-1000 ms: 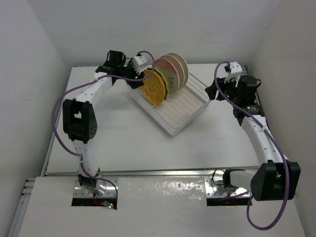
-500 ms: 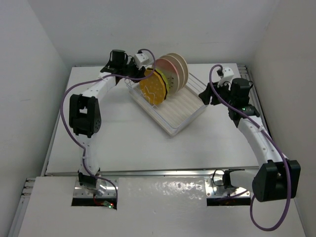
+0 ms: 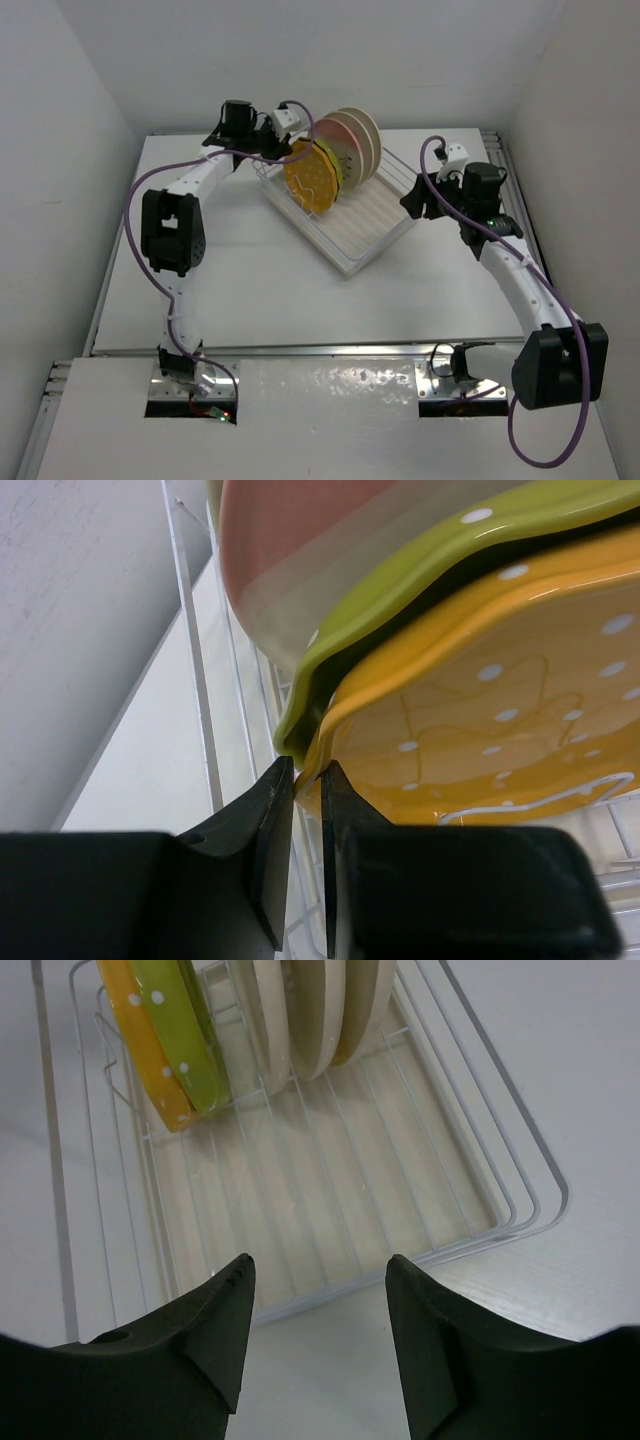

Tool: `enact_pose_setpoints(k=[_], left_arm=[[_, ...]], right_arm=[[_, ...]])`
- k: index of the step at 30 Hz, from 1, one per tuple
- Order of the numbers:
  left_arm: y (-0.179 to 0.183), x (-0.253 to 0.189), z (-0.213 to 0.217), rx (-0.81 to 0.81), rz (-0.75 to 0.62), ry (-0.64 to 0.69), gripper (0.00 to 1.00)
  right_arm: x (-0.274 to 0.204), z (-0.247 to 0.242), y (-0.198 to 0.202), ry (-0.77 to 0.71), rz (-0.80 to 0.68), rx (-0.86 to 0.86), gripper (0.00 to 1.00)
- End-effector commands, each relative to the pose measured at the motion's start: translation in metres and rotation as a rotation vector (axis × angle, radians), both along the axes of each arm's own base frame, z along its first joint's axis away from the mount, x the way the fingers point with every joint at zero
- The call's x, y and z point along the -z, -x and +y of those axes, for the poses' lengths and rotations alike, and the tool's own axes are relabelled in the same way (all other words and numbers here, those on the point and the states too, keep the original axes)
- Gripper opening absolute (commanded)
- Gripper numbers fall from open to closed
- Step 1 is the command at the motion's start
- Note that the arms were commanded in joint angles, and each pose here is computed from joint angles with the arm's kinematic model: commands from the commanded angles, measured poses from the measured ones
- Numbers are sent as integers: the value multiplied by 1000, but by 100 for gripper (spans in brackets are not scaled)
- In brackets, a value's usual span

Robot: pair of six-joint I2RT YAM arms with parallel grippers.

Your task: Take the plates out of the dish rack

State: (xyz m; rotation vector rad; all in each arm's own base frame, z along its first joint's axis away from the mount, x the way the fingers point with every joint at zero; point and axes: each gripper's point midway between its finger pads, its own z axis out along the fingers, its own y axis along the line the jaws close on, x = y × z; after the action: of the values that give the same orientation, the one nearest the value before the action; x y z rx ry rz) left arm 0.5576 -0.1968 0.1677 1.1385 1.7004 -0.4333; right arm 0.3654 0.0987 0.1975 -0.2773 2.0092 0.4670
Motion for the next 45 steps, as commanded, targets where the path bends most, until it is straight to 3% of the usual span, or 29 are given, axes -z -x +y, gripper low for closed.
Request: enact_pose_setpoints(k=[1, 8, 14, 21, 30, 37, 45], left_arm=[[16, -15, -28, 115, 11, 83, 0], [13, -42, -27, 101, -47, 103, 0], [13, -86, -23, 86, -124, 103, 0], [28, -123, -19, 122, -213, 77, 0], [40, -112, -14, 149, -219, -3, 0], [43, -123, -11, 159, -256, -33, 0], [56, -128, -16, 200, -238, -13, 0]], right_arm=[[-6, 1, 4, -4, -19, 5, 55], [-6, 2, 6, -19, -10, 8, 51], [-21, 16, 5, 86, -41, -47, 51], [-57, 77, -11, 106, -127, -170, 52], [-66, 160, -39, 60, -143, -314, 52], [-55, 180, -60, 30, -113, -321, 59], [-28, 202, -78, 4, -53, -331, 55]])
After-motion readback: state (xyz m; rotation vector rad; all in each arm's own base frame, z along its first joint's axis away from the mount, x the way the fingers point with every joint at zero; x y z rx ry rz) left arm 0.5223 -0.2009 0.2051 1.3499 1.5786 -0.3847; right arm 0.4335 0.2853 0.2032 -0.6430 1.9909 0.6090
